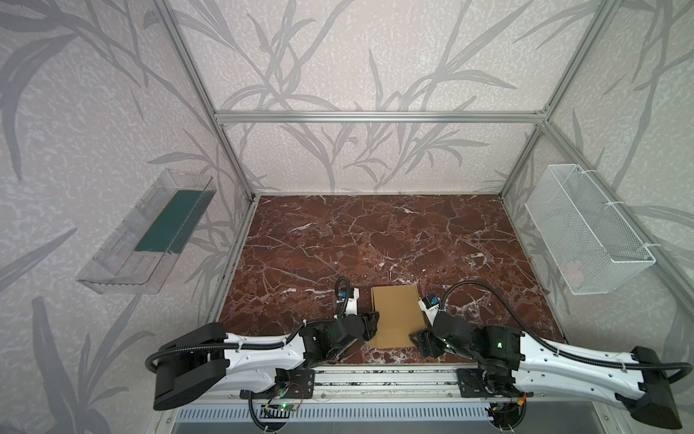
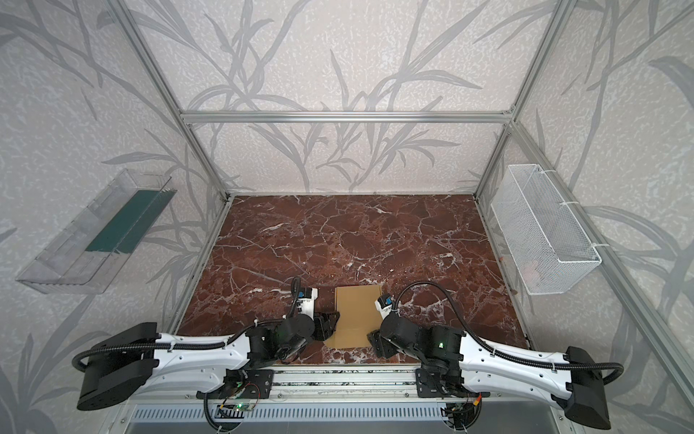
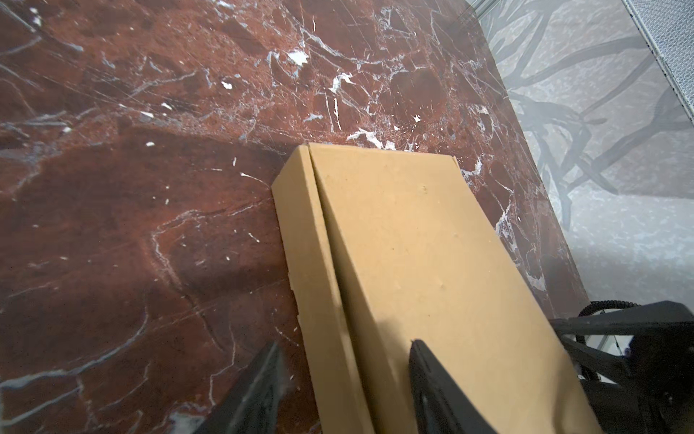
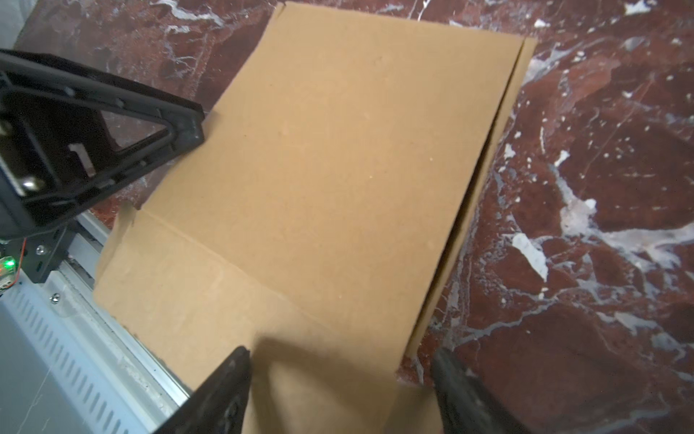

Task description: Fold the paper box

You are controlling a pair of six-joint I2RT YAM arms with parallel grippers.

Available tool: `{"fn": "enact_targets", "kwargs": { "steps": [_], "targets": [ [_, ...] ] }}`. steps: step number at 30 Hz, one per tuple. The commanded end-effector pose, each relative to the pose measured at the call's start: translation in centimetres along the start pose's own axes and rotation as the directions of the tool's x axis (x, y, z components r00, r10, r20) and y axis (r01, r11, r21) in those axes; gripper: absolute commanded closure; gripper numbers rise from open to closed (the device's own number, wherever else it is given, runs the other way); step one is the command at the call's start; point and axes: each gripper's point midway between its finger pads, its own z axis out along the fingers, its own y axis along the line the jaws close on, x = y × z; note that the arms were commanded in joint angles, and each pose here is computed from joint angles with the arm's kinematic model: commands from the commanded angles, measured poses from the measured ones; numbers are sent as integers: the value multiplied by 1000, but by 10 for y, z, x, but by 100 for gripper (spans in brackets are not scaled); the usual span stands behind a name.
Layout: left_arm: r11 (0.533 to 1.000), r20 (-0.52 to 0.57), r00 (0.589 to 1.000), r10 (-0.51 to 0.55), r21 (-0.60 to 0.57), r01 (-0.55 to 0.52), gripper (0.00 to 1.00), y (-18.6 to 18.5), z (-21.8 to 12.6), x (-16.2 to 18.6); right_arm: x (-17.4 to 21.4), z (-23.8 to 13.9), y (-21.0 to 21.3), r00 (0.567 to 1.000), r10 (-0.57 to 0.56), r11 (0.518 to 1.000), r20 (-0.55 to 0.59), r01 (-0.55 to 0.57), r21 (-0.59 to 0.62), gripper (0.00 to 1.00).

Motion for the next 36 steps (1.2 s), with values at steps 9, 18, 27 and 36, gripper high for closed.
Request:
{"fn": "enact_targets", "kwargs": {
  "steps": [9, 18, 27, 36],
  "targets": [
    [999, 29, 999, -38, -8, 38, 44, 7, 12, 3, 6, 17, -9, 998, 60, 998, -33, -58, 39, 24],
    [998, 8, 999, -35, -49, 35, 44, 22, 26, 18, 9, 21, -20, 995, 90, 994, -48, -87, 73, 24],
    [998, -6, 998, -59, -39, 59, 44, 24, 44, 19, 10, 27, -29, 992, 108, 989, -60, -102, 107, 25],
    [998, 2, 998, -62, -25, 62, 44, 18, 58, -16, -6, 29, -38, 988, 141, 984, -54, -134, 120, 25]
  ]
}}
